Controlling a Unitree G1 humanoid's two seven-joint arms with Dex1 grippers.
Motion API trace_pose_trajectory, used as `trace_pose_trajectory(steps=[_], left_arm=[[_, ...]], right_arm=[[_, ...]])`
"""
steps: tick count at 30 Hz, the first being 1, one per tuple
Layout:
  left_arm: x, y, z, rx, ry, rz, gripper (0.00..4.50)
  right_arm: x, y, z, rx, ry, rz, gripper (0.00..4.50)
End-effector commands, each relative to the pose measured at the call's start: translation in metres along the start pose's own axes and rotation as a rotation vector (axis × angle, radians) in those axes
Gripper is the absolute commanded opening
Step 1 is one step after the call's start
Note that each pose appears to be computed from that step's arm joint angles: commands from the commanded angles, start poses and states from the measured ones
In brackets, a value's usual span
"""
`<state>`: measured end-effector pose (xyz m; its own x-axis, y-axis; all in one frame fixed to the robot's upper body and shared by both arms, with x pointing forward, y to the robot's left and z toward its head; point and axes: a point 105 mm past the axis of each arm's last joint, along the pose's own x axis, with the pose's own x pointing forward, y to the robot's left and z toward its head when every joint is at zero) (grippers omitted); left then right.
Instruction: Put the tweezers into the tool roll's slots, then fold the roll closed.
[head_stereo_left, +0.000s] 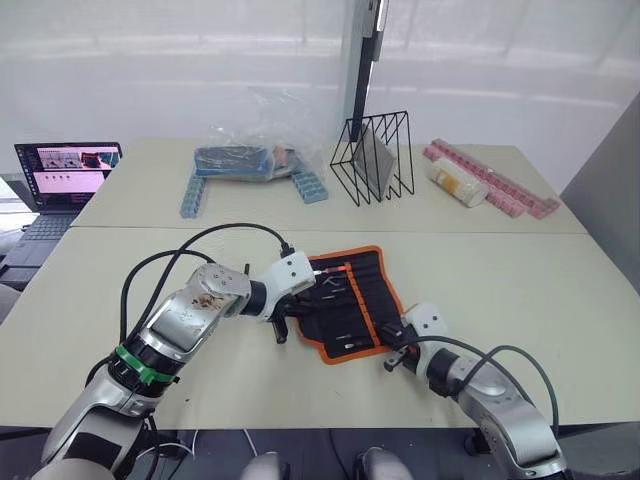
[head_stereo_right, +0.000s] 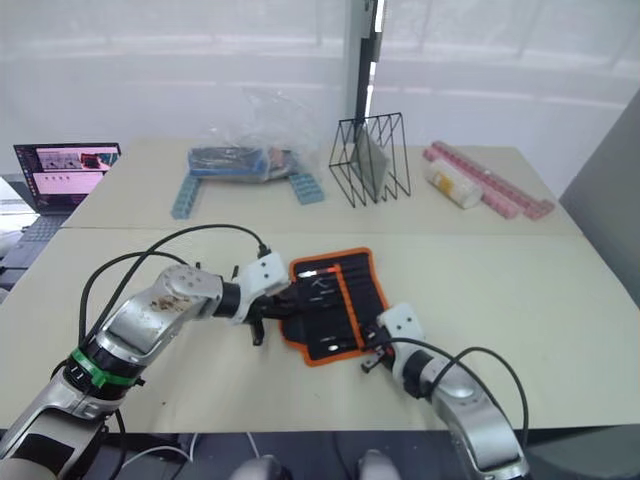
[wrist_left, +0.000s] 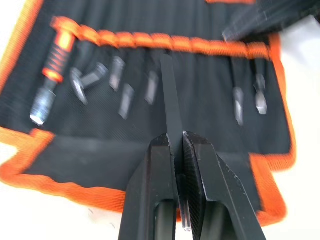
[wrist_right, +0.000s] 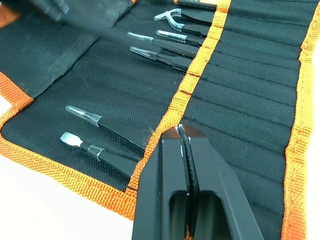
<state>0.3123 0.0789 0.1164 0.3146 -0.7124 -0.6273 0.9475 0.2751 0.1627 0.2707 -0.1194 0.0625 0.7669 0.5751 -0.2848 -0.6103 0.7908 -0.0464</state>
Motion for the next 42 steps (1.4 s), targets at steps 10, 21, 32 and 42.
trace_pose_trajectory(steps=[10, 21, 32, 42], left_arm=[[0.014, 0.011, 0.009, 0.061, 0.089, 0.01, 0.01], [0.025, 0.002, 0.015, 0.089, 0.162, -0.063, 0.01], [0.033, 0.008, 0.019, 0.123, 0.206, -0.032, 0.01], [0.039, 0.014, 0.027, 0.155, 0.225, -0.024, 0.01]], right_arm=[[-0.009, 0.013, -0.027, 0.052, 0.085, -0.011, 0.0], [-0.005, 0.016, -0.026, 0.065, 0.077, -0.018, 0.0], [-0.003, 0.018, -0.028, 0.075, 0.076, -0.019, 0.0], [-0.002, 0.019, -0.027, 0.077, 0.073, -0.018, 0.0]])
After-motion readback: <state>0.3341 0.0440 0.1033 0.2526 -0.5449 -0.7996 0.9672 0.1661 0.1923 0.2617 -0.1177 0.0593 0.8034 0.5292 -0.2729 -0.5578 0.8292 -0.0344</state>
